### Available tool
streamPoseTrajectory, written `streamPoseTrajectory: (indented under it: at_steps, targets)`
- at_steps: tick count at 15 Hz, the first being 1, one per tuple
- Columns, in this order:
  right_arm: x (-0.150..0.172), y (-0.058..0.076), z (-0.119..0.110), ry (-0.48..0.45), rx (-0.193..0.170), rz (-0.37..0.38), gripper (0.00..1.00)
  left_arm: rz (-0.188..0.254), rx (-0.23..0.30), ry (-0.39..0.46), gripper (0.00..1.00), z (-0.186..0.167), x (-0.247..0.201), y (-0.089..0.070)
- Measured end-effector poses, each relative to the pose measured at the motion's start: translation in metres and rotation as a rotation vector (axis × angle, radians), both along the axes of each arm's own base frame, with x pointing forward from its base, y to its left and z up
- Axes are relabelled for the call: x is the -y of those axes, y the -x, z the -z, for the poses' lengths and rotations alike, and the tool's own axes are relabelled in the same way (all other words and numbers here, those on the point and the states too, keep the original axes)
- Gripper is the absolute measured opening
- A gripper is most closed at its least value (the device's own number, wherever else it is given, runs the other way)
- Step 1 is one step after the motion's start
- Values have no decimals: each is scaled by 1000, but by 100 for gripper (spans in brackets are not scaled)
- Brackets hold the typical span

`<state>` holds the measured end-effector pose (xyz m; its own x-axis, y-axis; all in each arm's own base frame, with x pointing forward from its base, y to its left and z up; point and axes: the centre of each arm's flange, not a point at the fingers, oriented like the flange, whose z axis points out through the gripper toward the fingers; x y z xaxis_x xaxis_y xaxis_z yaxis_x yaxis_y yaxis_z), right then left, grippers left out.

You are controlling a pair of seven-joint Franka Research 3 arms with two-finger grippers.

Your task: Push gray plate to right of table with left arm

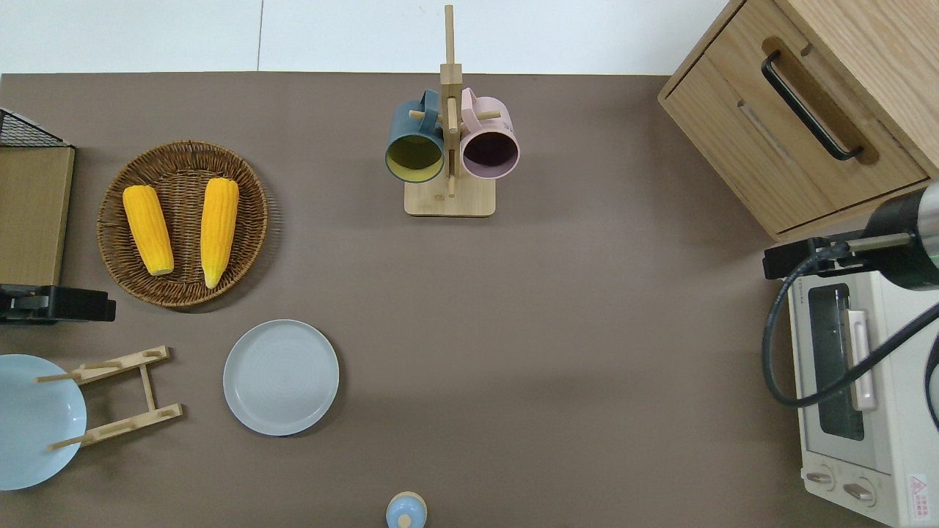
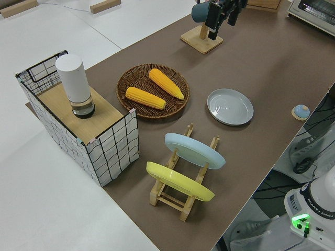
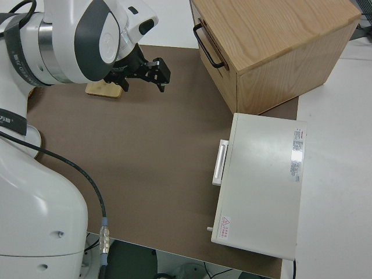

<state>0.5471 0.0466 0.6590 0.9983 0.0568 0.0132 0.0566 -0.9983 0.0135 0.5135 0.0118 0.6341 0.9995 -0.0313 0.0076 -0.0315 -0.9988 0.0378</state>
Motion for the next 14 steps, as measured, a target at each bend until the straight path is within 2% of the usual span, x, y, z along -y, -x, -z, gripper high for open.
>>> streamPoseTrajectory:
  at_steps: [6, 14]
  targets:
    - [0, 0, 0, 0, 0, 0, 99, -22, -1, 2, 100, 0, -10, 1]
    - [0, 0, 0, 0, 0, 0, 99, -25, -13, 3, 100, -1, -11, 4]
